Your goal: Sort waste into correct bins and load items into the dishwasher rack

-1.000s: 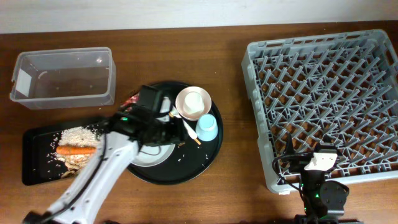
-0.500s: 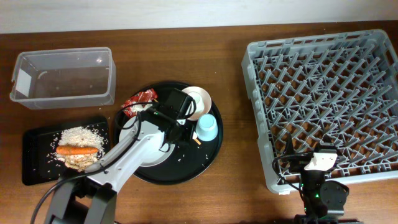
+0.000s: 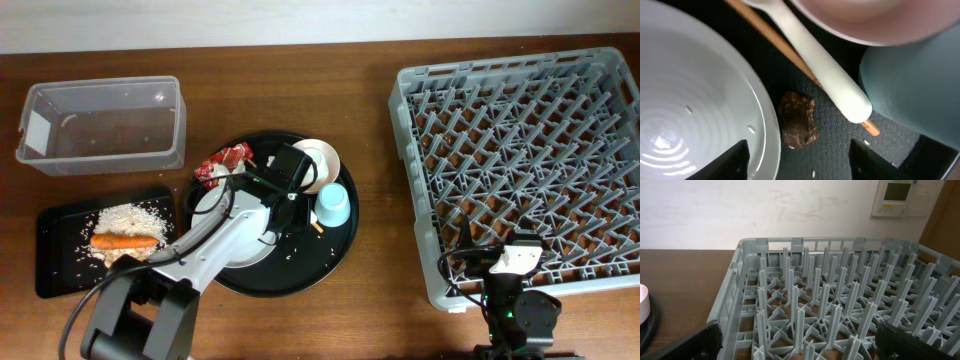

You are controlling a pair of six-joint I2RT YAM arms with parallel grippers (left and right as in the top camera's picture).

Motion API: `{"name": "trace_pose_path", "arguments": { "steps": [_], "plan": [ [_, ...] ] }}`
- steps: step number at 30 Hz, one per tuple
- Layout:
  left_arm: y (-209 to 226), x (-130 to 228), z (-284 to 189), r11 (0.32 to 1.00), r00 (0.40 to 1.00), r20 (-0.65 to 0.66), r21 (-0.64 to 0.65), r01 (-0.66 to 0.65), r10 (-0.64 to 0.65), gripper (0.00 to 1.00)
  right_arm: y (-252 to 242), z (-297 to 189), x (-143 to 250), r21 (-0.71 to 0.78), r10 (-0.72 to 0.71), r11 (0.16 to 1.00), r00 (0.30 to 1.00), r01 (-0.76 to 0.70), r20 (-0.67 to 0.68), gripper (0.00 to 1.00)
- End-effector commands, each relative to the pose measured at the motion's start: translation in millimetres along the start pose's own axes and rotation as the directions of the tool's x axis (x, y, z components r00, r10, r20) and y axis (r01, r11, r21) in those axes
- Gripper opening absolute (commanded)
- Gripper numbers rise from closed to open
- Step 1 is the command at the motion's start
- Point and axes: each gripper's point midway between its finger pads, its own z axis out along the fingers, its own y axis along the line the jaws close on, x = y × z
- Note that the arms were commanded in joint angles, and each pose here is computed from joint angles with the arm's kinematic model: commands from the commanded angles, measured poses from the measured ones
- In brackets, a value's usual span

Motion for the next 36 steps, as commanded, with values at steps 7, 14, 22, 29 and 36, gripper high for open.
{"name": "trace_pose_path", "arguments": {
  "steps": [7,14,22,29,36],
  "plan": [
    [-17,7,0,0.975,0.977,-0.062,0.078,0.208,-0.204,0.63,-3,0,4,0.018,-0.006,1.000,1.000,0.006,-0.008,0.99],
    [-18,11,0,0.977,0.978,-0.073,0.071,0.203,-0.198,0.63,-3,0,4,0.018,-0.006,1.000,1.000,0.006,-0.008,0.99],
    [-8,29,3,0.982,0.974,-0.129,0.020,0.189,-0.185,0.63,-4,0,4,0.018,-0.006,1.000,1.000,0.006,-0.008,0.99],
    [6,21,3,0.983,0.981,-0.072,-0.052,0.178,-0.182,0.63,-4,0,4,0.018,-0.006,1.000,1.000,0.006,-0.008,0.99],
    [6,10,-29,0.991,0.991,-0.008,-0.026,0.131,-0.131,0.64,-4,0,4,0.018,-0.006,1.000,1.000,0.006,-0.008,0.99]
  ]
}}
